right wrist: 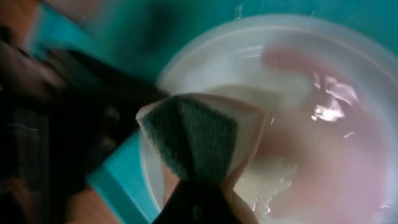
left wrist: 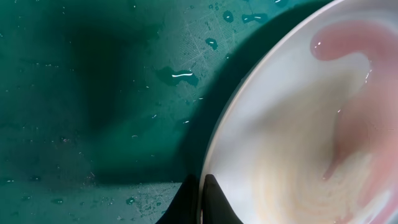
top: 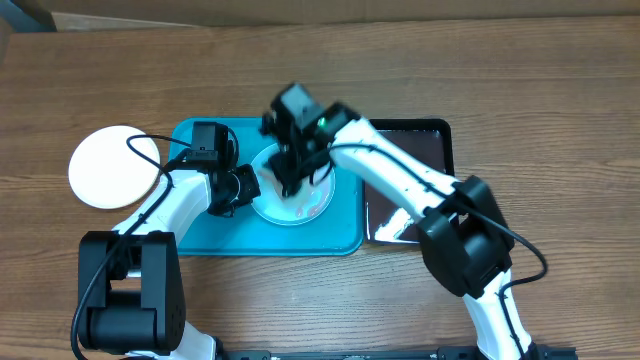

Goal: Clean dirty plates on tray and stack at the side
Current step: 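Return the sponge to the black tray and release it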

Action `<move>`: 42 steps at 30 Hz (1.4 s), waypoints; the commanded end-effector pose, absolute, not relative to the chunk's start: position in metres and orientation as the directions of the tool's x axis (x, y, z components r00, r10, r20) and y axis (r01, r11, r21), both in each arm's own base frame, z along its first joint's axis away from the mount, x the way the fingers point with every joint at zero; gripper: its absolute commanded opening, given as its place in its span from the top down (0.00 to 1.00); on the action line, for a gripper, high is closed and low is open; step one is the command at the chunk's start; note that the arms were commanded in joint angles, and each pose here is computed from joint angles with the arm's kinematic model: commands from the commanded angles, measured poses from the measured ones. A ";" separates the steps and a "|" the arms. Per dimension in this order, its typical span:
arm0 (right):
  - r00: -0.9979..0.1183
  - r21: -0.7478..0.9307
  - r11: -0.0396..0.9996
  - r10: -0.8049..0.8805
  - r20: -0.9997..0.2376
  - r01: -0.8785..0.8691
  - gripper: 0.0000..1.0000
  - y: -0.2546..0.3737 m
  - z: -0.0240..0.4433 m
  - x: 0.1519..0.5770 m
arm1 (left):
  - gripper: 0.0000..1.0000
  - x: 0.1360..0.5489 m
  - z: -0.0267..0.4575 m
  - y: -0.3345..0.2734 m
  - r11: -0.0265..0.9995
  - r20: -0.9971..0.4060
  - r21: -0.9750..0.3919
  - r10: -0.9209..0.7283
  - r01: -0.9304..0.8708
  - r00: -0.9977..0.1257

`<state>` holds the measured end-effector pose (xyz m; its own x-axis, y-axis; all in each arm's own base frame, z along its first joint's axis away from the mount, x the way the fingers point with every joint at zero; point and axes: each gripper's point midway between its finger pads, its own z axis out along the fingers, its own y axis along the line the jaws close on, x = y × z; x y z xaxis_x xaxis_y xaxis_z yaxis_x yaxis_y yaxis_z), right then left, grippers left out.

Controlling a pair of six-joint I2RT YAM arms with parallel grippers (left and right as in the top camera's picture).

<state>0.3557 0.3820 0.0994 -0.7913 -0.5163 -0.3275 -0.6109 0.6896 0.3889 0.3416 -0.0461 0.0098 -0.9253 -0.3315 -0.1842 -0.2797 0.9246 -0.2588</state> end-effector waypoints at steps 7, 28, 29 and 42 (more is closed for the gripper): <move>-0.926 0.273 0.894 -0.296 -0.235 -0.355 0.96 0.237 0.171 0.406 | 0.96 0.335 0.002 -0.047 0.923 -0.160 -0.251 -0.335 -0.290 -0.929; -0.997 0.040 0.999 0.027 0.074 0.030 0.86 0.108 0.032 0.375 | 0.74 0.335 0.002 -0.047 0.923 -0.160 -0.251 -0.336 -0.290 -0.928; -0.997 0.041 0.999 0.022 0.071 0.025 0.73 0.110 0.031 0.375 | 0.74 0.335 0.002 -0.047 0.923 -0.160 -0.251 -0.335 -0.290 -0.928; -0.980 0.115 0.984 0.149 -0.135 0.134 0.25 0.074 0.124 0.444 | 0.74 0.333 0.001 -0.046 0.924 -0.158 -0.245 -0.335 -0.292 -0.929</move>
